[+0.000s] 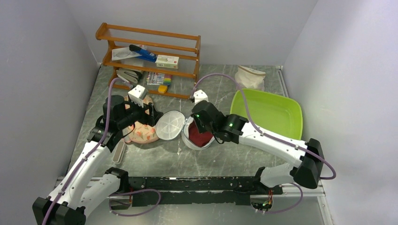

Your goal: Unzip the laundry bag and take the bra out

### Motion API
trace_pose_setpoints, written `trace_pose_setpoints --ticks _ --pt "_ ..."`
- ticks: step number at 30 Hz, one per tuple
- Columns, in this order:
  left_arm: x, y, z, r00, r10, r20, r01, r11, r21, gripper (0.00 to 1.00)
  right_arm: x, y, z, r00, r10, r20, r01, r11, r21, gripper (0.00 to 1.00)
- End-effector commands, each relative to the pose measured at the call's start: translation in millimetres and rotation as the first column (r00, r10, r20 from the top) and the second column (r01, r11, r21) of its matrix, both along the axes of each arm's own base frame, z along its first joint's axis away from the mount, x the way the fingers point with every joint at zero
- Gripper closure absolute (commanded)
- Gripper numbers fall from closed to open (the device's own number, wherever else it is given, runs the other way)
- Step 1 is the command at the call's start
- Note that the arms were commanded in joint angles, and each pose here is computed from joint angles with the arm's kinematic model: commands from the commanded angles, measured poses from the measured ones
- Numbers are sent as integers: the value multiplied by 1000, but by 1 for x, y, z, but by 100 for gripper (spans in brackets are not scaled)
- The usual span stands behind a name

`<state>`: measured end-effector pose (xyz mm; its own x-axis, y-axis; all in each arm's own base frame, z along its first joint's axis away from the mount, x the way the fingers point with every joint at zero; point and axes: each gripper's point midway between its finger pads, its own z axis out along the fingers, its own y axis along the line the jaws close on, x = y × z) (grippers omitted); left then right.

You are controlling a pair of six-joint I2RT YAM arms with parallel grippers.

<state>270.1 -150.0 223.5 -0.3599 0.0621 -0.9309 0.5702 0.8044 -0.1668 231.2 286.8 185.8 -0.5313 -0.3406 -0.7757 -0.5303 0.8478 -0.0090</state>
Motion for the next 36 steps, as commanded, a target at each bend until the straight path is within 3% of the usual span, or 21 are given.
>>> trace_pose_setpoints --ticks 1,12,16,22,26,31,36 --pt "0 -6 10 998 -39 46 39 999 -10 14 3 3 39 997 -22 73 13 993 121 100" --pt "-3 -6 16 997 -40 64 41 999 -14 13 2 -3 96 987 -51 152 12 969 245 100" --pt "-13 -18 19 990 -119 77 122 992 -36 10 3 -1 98 987 -50 151 11 968 250 100" --pt "-39 -67 9 922 -386 -27 373 905 -203 9 1 3 98 989 -38 140 1 967 256 100" --pt "-38 -83 -9 883 -446 -147 394 874 -285 15 0 3 105 989 -41 140 1 962 274 100" --pt "-44 -93 -17 837 -513 -189 435 835 -337 11 -6 6 130 987 -16 161 -41 937 346 100" --pt "-53 -118 -19 768 -592 -243 444 767 -464 12 -7 7 146 984 -12 178 -57 925 376 100"
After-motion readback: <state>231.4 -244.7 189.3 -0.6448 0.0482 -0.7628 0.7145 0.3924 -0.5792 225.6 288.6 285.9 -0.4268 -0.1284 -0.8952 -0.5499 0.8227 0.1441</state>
